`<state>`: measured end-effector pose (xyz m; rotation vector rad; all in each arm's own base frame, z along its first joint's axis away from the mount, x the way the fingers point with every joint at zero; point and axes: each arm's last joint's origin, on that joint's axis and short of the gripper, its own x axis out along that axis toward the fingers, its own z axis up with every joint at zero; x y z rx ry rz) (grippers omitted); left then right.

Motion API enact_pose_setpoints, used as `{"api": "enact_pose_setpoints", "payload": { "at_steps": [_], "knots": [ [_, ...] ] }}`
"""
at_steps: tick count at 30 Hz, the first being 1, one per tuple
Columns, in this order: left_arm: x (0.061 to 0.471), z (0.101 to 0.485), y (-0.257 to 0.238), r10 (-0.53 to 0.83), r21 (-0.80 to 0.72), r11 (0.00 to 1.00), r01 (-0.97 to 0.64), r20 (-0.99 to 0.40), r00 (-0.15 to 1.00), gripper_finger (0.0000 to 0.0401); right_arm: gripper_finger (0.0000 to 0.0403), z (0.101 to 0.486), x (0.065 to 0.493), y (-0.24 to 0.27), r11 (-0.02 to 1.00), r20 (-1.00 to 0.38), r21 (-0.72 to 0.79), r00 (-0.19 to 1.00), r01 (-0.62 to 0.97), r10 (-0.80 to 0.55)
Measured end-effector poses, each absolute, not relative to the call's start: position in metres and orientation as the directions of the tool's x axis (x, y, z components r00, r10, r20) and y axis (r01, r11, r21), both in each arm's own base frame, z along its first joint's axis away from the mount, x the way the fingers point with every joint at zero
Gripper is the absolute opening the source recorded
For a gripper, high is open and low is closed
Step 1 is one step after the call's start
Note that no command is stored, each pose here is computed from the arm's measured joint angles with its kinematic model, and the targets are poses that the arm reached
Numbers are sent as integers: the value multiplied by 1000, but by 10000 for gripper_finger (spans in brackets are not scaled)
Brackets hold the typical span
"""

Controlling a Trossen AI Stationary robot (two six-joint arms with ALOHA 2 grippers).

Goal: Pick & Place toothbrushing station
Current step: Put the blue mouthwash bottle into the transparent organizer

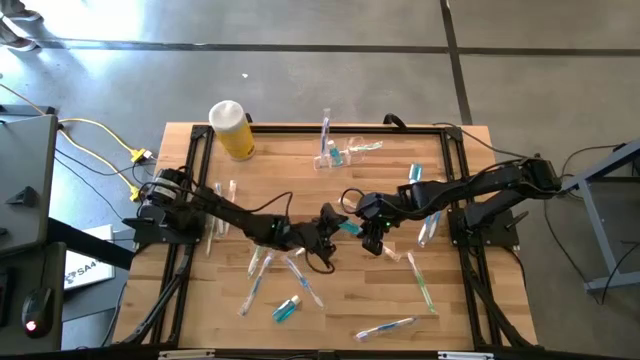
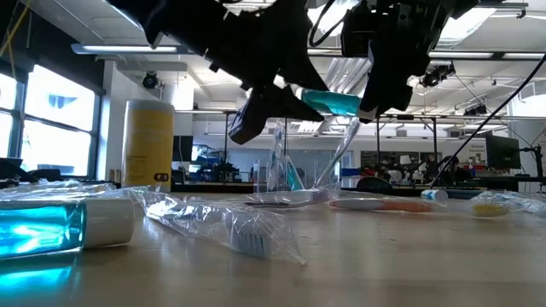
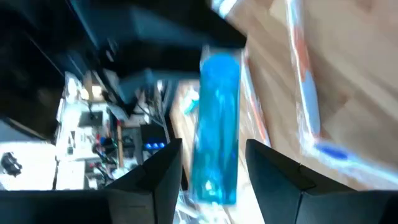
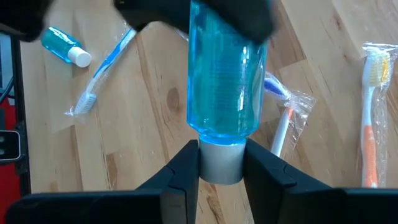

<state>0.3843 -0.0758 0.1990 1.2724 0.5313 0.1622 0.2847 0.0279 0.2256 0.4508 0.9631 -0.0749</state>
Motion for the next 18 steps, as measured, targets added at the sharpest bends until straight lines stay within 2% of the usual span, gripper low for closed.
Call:
{"api": "enact_pose_setpoints", "payload": {
  "at_steps": [7, 10, 14, 18],
  "knots": [
    [384, 198, -75, 404, 927, 339, 162, -299, 864, 162, 86, 226, 285, 28, 905, -806, 338, 576, 258, 136],
    [384, 198, -75, 404, 927, 340, 161, -298, 865, 133, 91, 226, 285, 28, 905, -806, 338, 576, 258, 137],
    [384, 198, -75, 405, 927, 339, 161, -299, 864, 76, 95, 225, 285, 28, 905, -807, 338, 574, 258, 138],
    [384, 198, -75, 405, 927, 340, 161, -299, 864, 72, 98, 226, 285, 28, 905, -807, 340, 574, 258, 139]
  ]
}}
